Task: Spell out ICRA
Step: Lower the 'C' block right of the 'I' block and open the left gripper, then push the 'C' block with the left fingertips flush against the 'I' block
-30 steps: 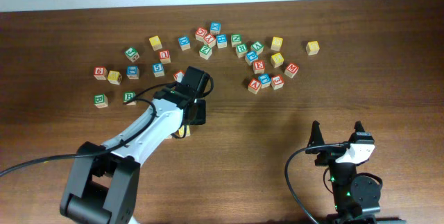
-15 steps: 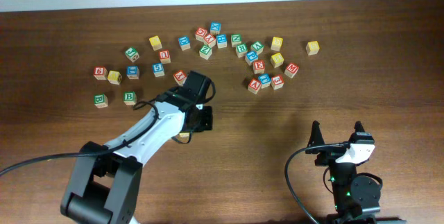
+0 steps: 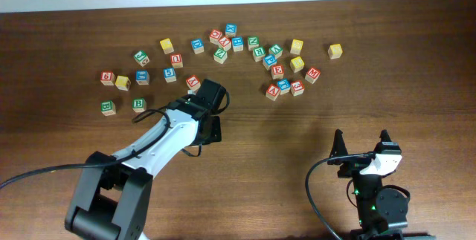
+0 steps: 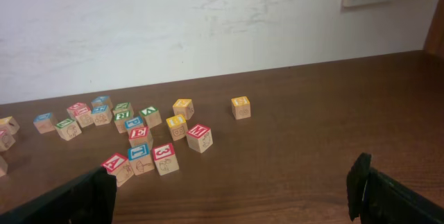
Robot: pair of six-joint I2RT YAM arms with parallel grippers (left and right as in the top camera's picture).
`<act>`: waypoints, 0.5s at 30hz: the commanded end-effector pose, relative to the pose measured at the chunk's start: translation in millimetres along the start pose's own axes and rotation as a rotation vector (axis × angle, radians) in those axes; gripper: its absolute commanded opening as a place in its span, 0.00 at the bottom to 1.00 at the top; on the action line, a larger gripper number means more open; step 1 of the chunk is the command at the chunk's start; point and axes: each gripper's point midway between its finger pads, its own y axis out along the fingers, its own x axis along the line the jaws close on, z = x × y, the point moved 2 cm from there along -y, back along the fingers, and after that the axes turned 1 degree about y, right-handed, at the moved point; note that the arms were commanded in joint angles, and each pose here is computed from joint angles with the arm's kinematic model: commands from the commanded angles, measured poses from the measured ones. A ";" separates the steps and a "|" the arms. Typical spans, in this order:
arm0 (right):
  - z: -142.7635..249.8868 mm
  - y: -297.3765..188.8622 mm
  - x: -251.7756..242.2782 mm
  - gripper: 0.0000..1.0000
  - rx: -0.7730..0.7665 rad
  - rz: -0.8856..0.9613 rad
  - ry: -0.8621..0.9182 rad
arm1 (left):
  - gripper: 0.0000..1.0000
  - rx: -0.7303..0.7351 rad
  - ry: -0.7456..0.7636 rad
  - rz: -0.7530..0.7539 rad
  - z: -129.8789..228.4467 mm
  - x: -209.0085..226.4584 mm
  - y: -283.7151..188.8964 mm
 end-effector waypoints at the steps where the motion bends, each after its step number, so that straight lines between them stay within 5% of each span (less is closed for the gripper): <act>1: 1.9 0.0 -3.7 0.98 0.002 0.018 -0.007 | 0.00 0.006 -0.015 -0.044 3.3 6.5 5.2; 15: 2.0 0.0 -3.7 0.98 0.003 0.018 -0.007 | 0.00 -0.032 -0.020 -0.054 -4.3 7.1 5.1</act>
